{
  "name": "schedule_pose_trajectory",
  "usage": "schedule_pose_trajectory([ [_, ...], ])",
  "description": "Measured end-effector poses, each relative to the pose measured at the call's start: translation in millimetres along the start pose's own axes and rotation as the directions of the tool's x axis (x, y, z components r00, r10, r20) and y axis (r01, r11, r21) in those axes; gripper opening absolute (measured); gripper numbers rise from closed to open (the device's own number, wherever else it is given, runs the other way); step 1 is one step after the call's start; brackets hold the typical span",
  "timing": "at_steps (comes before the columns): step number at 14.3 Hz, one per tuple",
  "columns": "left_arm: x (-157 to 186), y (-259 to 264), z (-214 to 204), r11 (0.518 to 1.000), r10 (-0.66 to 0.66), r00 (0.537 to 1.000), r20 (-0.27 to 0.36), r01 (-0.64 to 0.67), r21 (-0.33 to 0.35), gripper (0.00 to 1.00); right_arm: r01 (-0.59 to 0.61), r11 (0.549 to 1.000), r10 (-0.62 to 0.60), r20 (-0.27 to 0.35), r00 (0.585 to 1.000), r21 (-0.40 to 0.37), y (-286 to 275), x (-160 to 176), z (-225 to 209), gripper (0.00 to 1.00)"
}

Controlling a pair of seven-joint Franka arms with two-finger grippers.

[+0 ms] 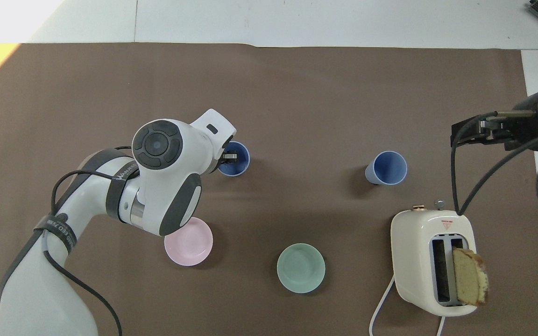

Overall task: Stack blue cups with both arms
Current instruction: 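Carry the blue cup with the left gripper toward the table center, then release the cup and withdraw the left gripper while the right gripper advances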

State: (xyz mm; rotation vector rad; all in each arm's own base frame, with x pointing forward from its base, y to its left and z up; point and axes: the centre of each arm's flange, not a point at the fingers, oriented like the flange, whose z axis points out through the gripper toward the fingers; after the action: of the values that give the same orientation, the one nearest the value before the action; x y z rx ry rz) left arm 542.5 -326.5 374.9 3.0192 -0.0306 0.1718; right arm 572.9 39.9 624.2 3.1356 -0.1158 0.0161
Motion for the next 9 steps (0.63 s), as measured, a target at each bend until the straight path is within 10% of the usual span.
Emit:
schedule_pose_trajectory([
  [2, -3.3, 8.1, 0.2, 1.000, -0.002, 1.000, -0.003, 0.002, -0.003, 0.12, 0.000, 1.000, 0.000, 0.000, 1.000, 0.000, 0.1, 0.0, 0.0, 1.00],
  [9, 19.4, -20.8, -36.7, 0.998, -0.053, 0.997, -0.053, 0.053, -0.018, 0.87, -0.008, 1.000, 0.008, -0.002, 1.000, 0.000, 4.1, 0.7, 5.3, 1.00],
])
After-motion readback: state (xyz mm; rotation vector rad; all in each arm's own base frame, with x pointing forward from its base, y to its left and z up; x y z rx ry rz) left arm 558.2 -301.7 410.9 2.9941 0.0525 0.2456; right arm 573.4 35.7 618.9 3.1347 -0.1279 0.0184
